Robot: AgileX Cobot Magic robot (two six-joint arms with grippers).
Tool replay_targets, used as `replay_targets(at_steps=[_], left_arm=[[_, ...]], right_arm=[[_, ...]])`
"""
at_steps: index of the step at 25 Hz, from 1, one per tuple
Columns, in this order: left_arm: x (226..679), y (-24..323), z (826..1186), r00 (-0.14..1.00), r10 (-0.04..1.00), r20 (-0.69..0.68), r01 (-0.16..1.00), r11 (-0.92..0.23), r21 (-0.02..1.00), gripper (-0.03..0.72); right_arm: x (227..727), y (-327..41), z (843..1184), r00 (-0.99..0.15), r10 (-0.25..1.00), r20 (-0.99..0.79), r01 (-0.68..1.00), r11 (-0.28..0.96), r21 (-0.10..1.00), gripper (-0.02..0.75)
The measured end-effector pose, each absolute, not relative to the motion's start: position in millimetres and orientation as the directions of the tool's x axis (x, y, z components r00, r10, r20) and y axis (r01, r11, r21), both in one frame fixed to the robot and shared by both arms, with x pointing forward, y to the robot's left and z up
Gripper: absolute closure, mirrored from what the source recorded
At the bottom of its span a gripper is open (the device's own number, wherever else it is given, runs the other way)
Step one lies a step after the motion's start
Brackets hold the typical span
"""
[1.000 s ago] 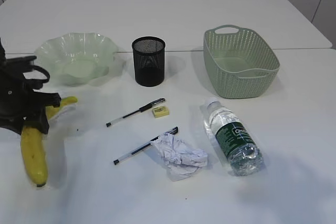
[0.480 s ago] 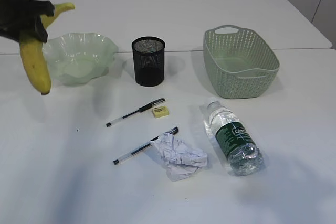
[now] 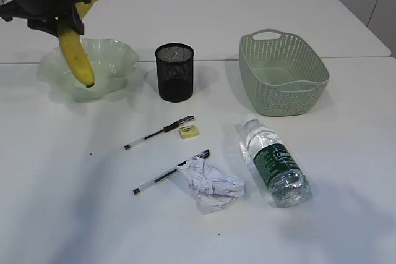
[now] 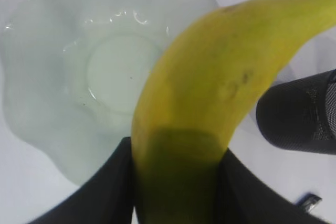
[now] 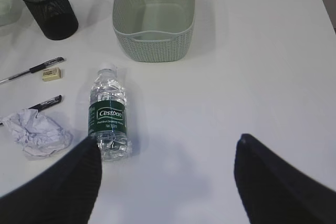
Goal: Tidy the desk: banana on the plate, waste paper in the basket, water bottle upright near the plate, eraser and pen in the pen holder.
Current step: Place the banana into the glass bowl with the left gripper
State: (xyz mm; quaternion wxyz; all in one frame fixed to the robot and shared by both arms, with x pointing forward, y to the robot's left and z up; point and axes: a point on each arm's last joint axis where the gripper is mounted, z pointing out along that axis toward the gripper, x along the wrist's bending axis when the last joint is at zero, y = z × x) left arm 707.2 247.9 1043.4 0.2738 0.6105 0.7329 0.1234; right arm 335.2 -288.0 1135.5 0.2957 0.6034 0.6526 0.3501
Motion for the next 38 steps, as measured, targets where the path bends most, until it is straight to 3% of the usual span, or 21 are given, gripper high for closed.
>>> replay_targets(at_steps=[14, 23, 38], left_arm=[[760.7, 285.9, 999.2, -0.265, 0.826, -0.498, 0.756, 0.498, 0.424, 0.432], [773.2, 281.9, 960.6, -0.316, 0.757, -0.571, 0.738, 0.575, 0.353, 0.432], [777.5, 301.9, 962.3, -0.335, 0.741, -0.582, 0.686, 0.615, 0.388, 0.432]], right_arm=[[335.2, -287.9, 1135.5, -0.098, 0.994, 0.038, 0.581, 0.026, 0.814, 0.151], [334.9, -284.9, 1135.8, -0.110, 0.991, 0.078, 0.582, 0.001, 0.813, 0.151], [334.6, -282.4, 1136.1, -0.120, 0.986, 0.111, 0.584, -0.020, 0.811, 0.152]])
